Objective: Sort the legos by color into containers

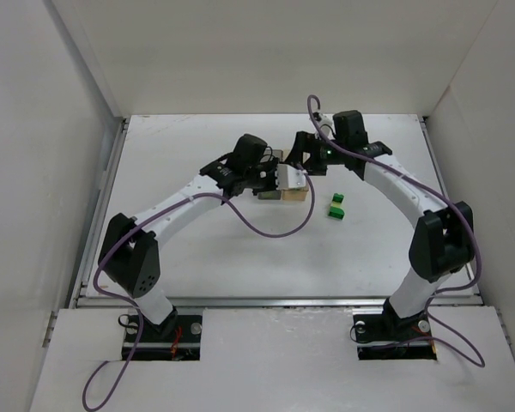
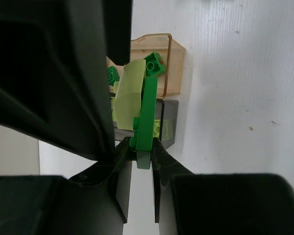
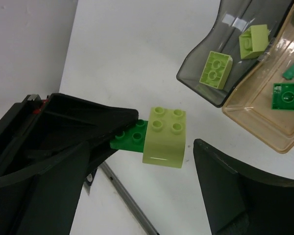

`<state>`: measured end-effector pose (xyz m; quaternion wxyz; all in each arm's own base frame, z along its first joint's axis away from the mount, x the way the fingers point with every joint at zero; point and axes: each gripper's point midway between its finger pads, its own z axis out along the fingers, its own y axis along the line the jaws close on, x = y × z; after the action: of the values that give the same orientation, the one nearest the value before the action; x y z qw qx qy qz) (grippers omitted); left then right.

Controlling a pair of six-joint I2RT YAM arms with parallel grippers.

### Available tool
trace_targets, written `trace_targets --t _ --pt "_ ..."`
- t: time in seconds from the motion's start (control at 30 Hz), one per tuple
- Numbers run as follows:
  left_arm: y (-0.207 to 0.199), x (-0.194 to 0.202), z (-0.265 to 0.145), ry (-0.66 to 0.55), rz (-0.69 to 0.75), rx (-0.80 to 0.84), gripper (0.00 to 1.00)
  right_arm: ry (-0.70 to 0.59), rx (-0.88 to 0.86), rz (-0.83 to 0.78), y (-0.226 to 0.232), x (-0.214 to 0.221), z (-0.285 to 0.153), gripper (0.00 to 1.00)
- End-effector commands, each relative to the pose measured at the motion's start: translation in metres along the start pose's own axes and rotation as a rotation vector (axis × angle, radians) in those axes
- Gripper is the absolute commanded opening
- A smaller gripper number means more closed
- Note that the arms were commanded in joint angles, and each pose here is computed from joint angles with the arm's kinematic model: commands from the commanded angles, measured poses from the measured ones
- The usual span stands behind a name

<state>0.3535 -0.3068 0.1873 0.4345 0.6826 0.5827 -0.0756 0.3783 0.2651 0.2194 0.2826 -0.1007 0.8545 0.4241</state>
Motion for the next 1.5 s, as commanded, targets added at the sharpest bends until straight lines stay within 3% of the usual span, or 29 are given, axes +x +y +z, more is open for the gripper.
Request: trace_targets --t 0.0,0.13,0.33,0.43,0.47,0.7,1.23,1.47 --pt "0.022 -0.025 -0.011 -0.065 0.009 -0.058 0.0 -0.017 -0.099 -0.058 0.028 -0.012 -0.002 0.91" --pt "0.025 -0.028 -0.013 -0.071 0.012 -0.065 0.0 0.014 -0.111 -0.063 0.028 -0.004 0.007 0.76" --pt "0.027 -0.025 -0.012 -0.061 -0.005 -0.083 0.0 0.033 -0.1 -0.052 0.023 0.007 0.013 0.79" --pt "0.027 -0.025 -0.012 -0.061 -0.005 -0.083 0.0 0.033 -0.074 -0.033 0.017 0.01 0.014 0.58" --pt "0.027 -0.025 -0.012 -0.061 -0.005 -0.083 0.0 0.033 -0.074 -0.032 0.017 0.01 0.014 0.43" --pt "0.026 -0.027 -0.011 -0.069 -0.014 -0.077 0.0 0.008 -0.056 -0.014 0.015 0.004 0.016 0.0" --pt "-0.035 -0.021 -0.011 -0.071 0.029 0.14 0.0 -0.286 0.19 0.112 -0.015 -0.078 0.01 0.0" --pt "-0.034 -0.006 -0.021 -0.025 -0.047 0.114 0.0 -0.237 0.242 0.142 -0.032 -0.077 0.045 0.0"
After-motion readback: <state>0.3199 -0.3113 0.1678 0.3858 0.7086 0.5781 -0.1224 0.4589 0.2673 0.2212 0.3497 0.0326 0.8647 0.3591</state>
